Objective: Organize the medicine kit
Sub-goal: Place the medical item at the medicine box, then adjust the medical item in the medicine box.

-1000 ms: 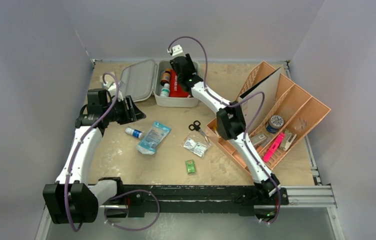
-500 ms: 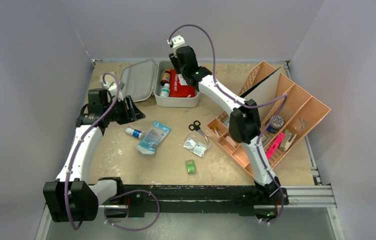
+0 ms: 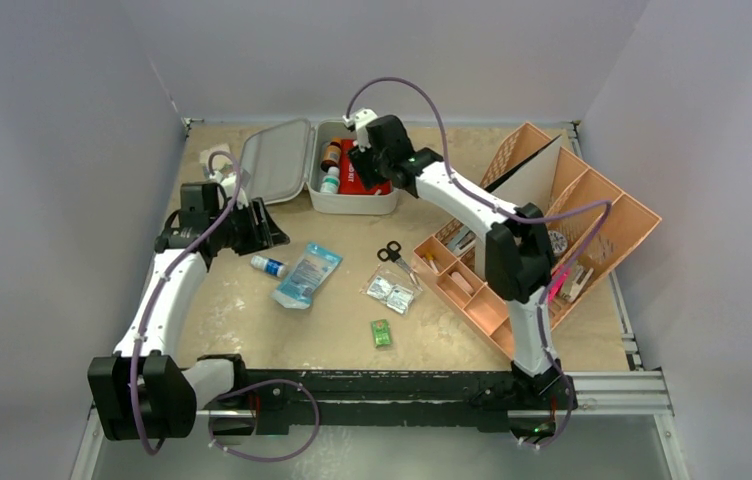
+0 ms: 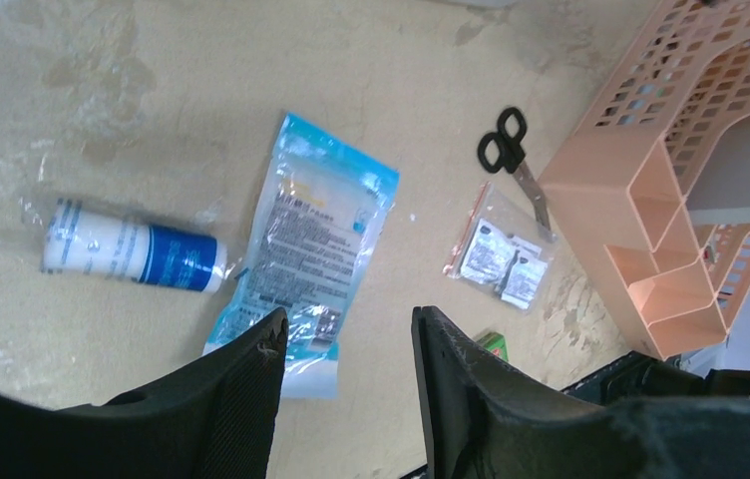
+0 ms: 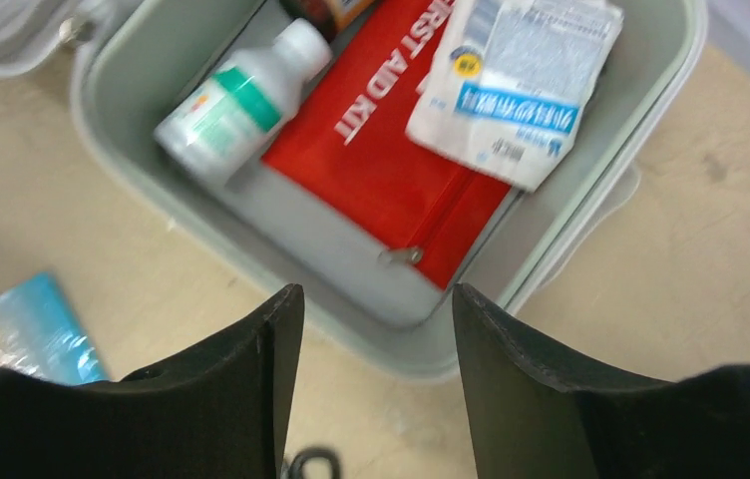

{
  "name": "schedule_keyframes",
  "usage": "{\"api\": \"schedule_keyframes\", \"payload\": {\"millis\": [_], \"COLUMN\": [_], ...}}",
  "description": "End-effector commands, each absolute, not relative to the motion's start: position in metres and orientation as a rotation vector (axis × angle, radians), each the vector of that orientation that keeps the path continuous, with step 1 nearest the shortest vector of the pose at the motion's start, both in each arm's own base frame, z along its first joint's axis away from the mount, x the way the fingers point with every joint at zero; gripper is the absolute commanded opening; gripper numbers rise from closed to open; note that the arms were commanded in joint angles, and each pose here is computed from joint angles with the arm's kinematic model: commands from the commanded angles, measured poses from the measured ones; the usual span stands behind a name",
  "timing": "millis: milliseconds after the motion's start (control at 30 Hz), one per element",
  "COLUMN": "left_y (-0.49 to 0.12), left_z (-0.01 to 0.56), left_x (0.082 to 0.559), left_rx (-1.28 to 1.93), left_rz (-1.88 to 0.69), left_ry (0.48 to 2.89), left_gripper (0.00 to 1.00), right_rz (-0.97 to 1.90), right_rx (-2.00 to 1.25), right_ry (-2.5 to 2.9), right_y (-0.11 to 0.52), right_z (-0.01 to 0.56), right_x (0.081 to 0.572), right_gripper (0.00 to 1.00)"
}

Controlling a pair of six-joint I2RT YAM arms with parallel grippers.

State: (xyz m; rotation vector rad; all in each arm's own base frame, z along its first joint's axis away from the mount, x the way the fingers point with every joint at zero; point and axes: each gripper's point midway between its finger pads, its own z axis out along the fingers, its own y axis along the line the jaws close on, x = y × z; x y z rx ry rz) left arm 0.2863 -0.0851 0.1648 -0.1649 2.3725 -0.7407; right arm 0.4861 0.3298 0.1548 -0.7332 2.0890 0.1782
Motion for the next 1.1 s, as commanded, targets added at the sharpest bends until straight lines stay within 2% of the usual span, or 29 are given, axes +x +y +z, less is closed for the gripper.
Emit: {"api": "schedule_keyframes", "payload": {"millis": [0, 167, 333, 500, 567, 833, 1067], "left_y": [-0.081, -0.092, -0.099, -0.133, -0.147, -0.195, -0.229], "left_z": [0.143, 0.163, 0.211, 0.236, 0.228, 0.206, 0.154], "left_x": [0.273, 0.286, 0.343, 0.409, 0.439, 0.545, 0.607], "left_rx": [-0.185, -0.115, -0.144, -0.145, -0.164, -0.152, -0.101], "left_rz": [-0.696, -0.794, -0.792, -0.767, -0.766, -0.748, -0.762], "left_ry": [2.451, 2.404, 2.240, 2.143, 2.146, 2.089, 2.063], "left_gripper": [0.47, 0.47, 0.47, 0.43, 0.41, 0.36, 0.39], "right_rz": [0.409, 0.524, 0.641, 0.699, 0.725, 0.779, 0.844], "right_rx": [-0.656, -0.505, -0.523, -0.518, -0.522, -0.487, -0.456], "right_ry": [2.054, 2.120, 2.092, 2.013, 1.985, 1.878, 1.811], "right_y": [0.336, 0.331, 0.326, 0.303, 0.294, 0.259, 0.252], "right_z": [0.213, 0.225, 0.260, 0.296, 0.308, 0.346, 0.361], "right_x": [0.445, 0.420, 0.379, 0.340, 0.324, 0.274, 0.256], "right_gripper": [0.59, 0.58, 0.67, 0.86, 0.98, 0.99, 0.99]}}
